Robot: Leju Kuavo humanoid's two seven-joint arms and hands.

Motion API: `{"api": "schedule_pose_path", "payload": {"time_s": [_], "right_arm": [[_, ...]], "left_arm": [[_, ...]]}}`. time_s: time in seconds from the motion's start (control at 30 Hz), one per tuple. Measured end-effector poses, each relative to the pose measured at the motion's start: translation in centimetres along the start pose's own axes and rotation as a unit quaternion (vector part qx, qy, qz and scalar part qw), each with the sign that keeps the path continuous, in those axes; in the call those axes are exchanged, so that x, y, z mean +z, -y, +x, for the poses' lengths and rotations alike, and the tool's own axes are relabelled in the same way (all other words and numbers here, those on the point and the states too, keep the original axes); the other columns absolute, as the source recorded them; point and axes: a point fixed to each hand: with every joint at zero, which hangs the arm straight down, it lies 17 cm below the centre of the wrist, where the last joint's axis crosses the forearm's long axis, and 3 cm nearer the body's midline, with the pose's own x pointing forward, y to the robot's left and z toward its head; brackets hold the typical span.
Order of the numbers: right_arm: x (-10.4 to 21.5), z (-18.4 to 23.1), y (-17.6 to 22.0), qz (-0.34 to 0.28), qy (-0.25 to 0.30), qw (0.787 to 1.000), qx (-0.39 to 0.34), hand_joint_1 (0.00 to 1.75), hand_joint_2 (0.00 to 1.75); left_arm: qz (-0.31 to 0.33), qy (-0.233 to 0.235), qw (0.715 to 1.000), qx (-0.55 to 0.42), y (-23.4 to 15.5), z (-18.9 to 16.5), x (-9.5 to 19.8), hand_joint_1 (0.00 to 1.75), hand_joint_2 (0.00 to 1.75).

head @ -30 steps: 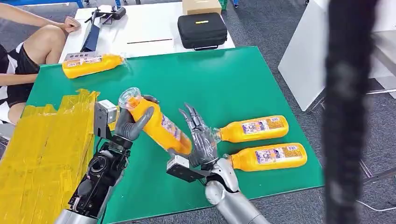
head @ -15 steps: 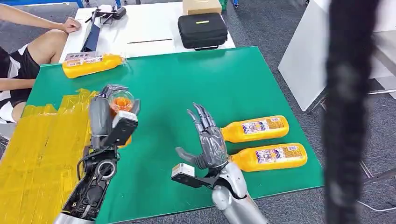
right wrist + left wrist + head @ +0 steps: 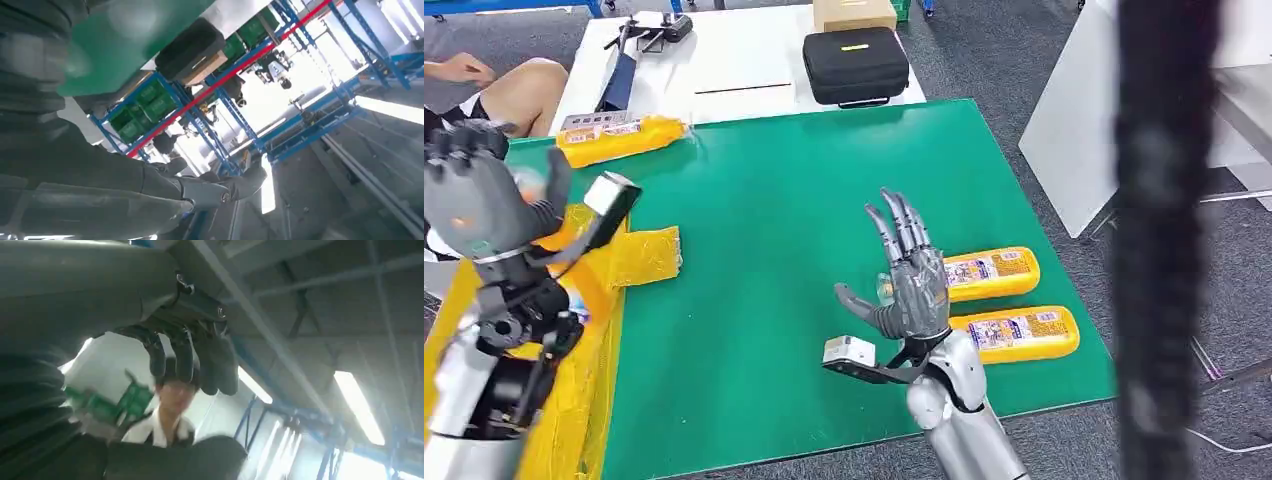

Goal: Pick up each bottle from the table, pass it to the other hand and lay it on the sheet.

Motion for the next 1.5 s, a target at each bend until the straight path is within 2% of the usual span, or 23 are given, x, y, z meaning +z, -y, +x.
{"api": "schedule_pose_path", "payload": {"time_s": [0.03, 0.1, 0.13, 0.17, 0.27, 0.33, 0.4, 0.53, 0.57, 0.6, 0.73, 0.87, 0.97, 1.17, 1.33, 1.43, 1.5], "right_arm": [[0.0, -0.1, 0.2, -0.002, 0.000, 1.000, 0.003, 0.00, 1.75], [-0.2, -0.3, 0.7, -0.007, 0.004, 1.000, 0.011, 0.00, 1.75], [-0.3, -0.5, 0.9, -0.009, 0.004, 1.000, 0.016, 0.00, 1.75], [-0.4, -0.7, 1.2, -0.012, 0.003, 1.000, 0.021, 0.00, 1.75], [-0.6, -1.6, 2.8, -0.025, -0.009, 0.999, 0.044, 0.00, 1.75], [-0.4, -2.2, 3.8, -0.031, -0.018, 0.998, 0.054, 0.00, 1.75], [0.0, -2.7, 4.6, -0.034, -0.025, 0.997, 0.062, 0.00, 1.75], [0.4, -3.2, 5.2, -0.032, -0.033, 0.996, 0.079, 0.00, 1.75], [0.5, -3.3, 5.2, -0.030, -0.035, 0.995, 0.085, 0.00, 1.75], [0.6, -3.5, 5.1, -0.027, -0.039, 0.995, 0.092, 0.00, 1.75], [1.1, -5.3, 4.7, 0.000, -0.069, 0.990, 0.126, 0.00, 1.75], [2.2, -7.8, 3.3, 0.066, -0.097, 0.979, 0.168, 0.00, 1.75], [2.4, -8.6, 3.2, 0.083, -0.098, 0.975, 0.182, 0.00, 1.75], [2.9, -12.8, 1.5, 0.190, -0.129, 0.946, 0.229, 0.00, 1.75], [2.7, -14.3, 1.7, 0.215, -0.129, 0.936, 0.246, 0.00, 1.75], [2.6, -15.8, 1.6, 0.243, -0.124, 0.931, 0.244, 0.00, 1.75], [2.0, -17.2, 1.7, 0.257, -0.109, 0.926, 0.253, 0.00, 1.75]], "left_arm": [[0.003, 0.005, 1.000, -0.007, 0.0, -0.1, -0.3, 1.75, 1.75], [-0.007, -0.013, 1.000, -0.013, 1.4, 0.5, -0.8, 1.75, 1.75], [-0.021, -0.007, 1.000, -0.019, 2.7, 1.4, -0.5, 1.75, 1.75], [-0.040, 0.026, 0.998, -0.028, 4.3, 3.0, 0.5, 1.75, 1.75], [-0.132, 0.152, 0.978, -0.060, 10.5, 6.6, 6.7, 1.75, 1.75], [-0.183, 0.193, 0.961, -0.075, 13.6, 6.5, 9.7, 1.75, 1.75], [-0.236, 0.219, 0.944, -0.078, 16.2, 6.0, 12.9, 1.75, 1.75], [-0.307, 0.206, 0.927, -0.060, 18.6, 4.6, 17.6, 1.69, 1.75], [-0.318, 0.201, 0.925, -0.055, 18.9, 4.5, 18.5, 0.28, 1.75], [-0.330, 0.197, 0.922, -0.049, 19.2, 4.4, 19.4, 0.00, 1.75], [-0.361, 0.166, 0.918, -0.004, 19.5, 4.8, 21.8, 0.00, 1.75], [-0.375, 0.109, 0.918, 0.069, 19.3, 5.2, 22.7, 0.00, 1.75], [-0.376, 0.076, 0.919, 0.091, 19.3, 5.1, 22.8, 0.00, 1.75], [-0.352, 0.019, 0.916, 0.194, 18.5, 6.1, 21.6, 0.00, 1.75], [-0.346, -0.001, 0.911, 0.224, 18.3, 7.0, 21.6, 0.00, 1.75], [-0.353, -0.031, 0.888, 0.293, 18.1, 8.4, 21.7, 0.00, 1.75], [-0.361, -0.080, 0.847, 0.381, 18.0, 9.2, 22.0, 0.00, 1.75]]}}
